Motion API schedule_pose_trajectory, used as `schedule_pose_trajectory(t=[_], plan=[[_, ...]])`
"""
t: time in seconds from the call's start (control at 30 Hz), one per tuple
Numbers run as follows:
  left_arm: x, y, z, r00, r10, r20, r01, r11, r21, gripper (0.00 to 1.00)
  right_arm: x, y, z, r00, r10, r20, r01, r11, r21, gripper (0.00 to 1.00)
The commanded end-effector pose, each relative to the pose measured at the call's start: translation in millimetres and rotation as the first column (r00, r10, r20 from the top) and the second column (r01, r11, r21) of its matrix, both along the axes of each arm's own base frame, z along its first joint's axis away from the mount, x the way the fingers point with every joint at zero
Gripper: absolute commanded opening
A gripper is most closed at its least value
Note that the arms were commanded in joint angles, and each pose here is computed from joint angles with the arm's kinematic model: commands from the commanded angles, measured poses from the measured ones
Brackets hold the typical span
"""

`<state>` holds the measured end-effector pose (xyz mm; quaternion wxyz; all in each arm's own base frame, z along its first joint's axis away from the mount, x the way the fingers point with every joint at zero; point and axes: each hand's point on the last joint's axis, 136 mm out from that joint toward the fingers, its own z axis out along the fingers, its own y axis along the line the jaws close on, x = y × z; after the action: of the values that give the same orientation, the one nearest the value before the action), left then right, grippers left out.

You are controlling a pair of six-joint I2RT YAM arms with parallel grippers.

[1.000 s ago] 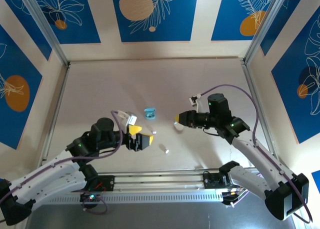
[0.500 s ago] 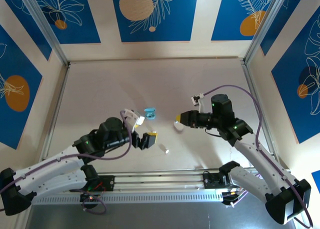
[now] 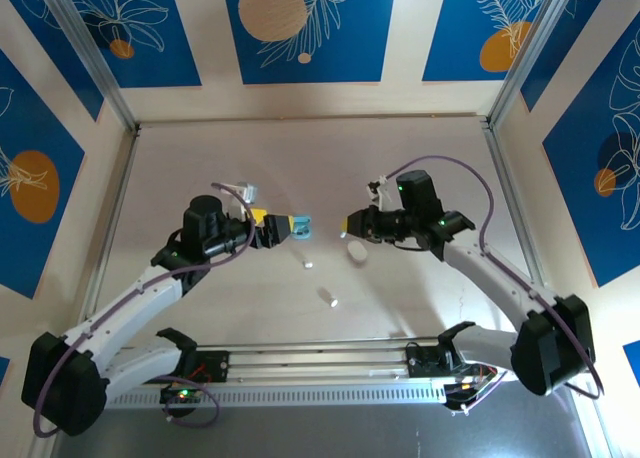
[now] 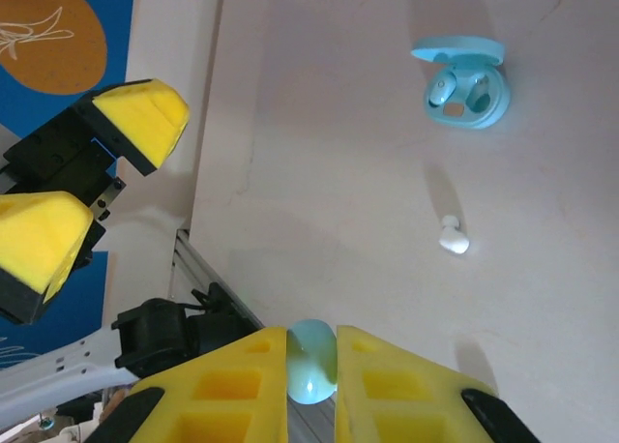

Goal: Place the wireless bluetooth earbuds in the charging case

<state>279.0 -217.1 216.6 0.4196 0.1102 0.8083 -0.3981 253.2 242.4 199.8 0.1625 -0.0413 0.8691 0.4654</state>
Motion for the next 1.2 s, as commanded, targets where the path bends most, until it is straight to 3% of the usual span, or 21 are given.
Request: schedule_pose_trajectory(t=[0.0,0.3,0.57,1.17], plan=[[3,-1,6,0.999,-0.021,0.046,0.024,0.998,-0.060,0.99,10,10,2,1.000,0.028,0.011,-0.028,0.999,-0.025,0.16],[5,17,-17,0.989,0.057,0.140,-0.051,0.998,-0.048,0.99,37,27,-25,0.966,-0.008,-0.257,0.012,1.000,0.015,0.16],[4,29,-36,0.979,0.114,0.169,-0.111,0.994,-0.023,0.99,51,37,-40,0.930,-0.037,-0.366,0.055,0.998,0.040,0.16],[11,25,-60,0.987,0.117,0.107,-0.115,0.993,-0.027,0.99,55,53,-51,0.931,-0.056,-0.361,0.047,0.998,-0.032,0.16]])
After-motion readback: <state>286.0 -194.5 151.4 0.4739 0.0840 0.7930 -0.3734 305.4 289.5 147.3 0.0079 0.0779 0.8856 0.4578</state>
